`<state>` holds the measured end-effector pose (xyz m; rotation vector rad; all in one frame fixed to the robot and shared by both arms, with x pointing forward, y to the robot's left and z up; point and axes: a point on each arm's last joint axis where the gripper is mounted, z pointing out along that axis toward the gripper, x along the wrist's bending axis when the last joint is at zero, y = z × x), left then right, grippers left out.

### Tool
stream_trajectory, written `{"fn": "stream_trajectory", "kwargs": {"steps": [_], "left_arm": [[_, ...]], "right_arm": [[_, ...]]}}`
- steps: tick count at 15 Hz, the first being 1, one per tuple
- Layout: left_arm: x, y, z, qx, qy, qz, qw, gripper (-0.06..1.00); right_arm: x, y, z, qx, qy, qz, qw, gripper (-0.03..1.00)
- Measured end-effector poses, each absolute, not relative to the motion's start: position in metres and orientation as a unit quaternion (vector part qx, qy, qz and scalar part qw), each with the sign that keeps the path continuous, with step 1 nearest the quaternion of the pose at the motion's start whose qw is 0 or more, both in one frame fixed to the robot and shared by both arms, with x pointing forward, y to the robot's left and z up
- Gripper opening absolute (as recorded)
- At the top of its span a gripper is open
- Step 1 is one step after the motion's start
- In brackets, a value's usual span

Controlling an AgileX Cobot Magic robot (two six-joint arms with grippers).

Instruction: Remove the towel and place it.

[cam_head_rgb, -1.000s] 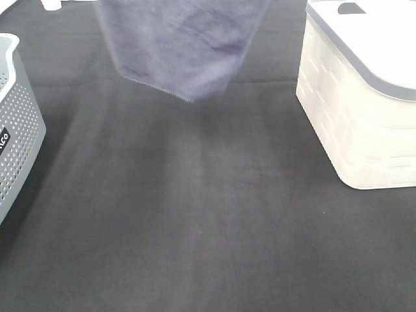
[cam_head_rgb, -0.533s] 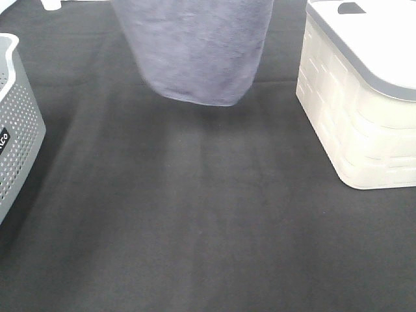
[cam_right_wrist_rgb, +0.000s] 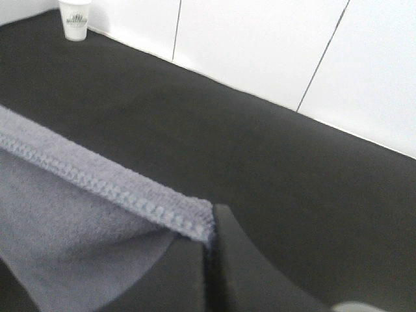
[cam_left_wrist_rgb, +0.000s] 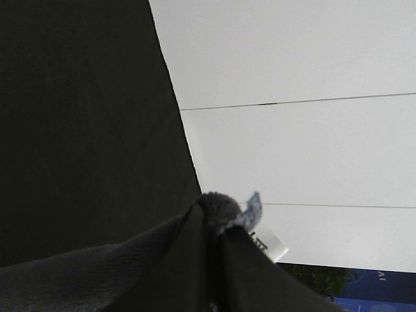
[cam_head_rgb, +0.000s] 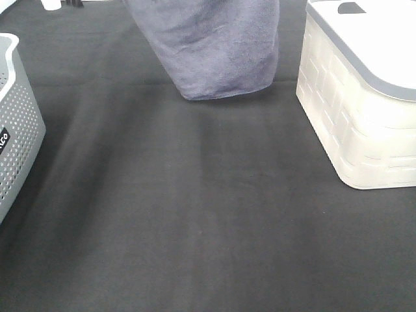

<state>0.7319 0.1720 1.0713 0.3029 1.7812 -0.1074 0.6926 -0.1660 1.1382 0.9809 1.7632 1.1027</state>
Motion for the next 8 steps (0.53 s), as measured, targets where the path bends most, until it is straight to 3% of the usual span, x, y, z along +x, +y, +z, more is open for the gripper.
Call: {"fn": "stream_trajectory", "kwargs": {"steps": [3,6,8], "left_arm": [[0.764,0.182,1.063,0.159,0.739,-0.051,0.653,0.00],[0.768,0.181,1.075,0.250,0.697,0.035,0.671,0.00],[0.766,0.180,1.067,0.302,0.681,0.072,0.663,0.00]], "right_arm": [[0.714,-0.162,1.116,0.381,0.672,0.458,0.440,0.02],[0.714,-0.162,1.119,0.366,0.668,0.459,0.458,0.02],[0.711,-0.162,1.099,0.364,0.701,0.427,0.440,0.02]]}}
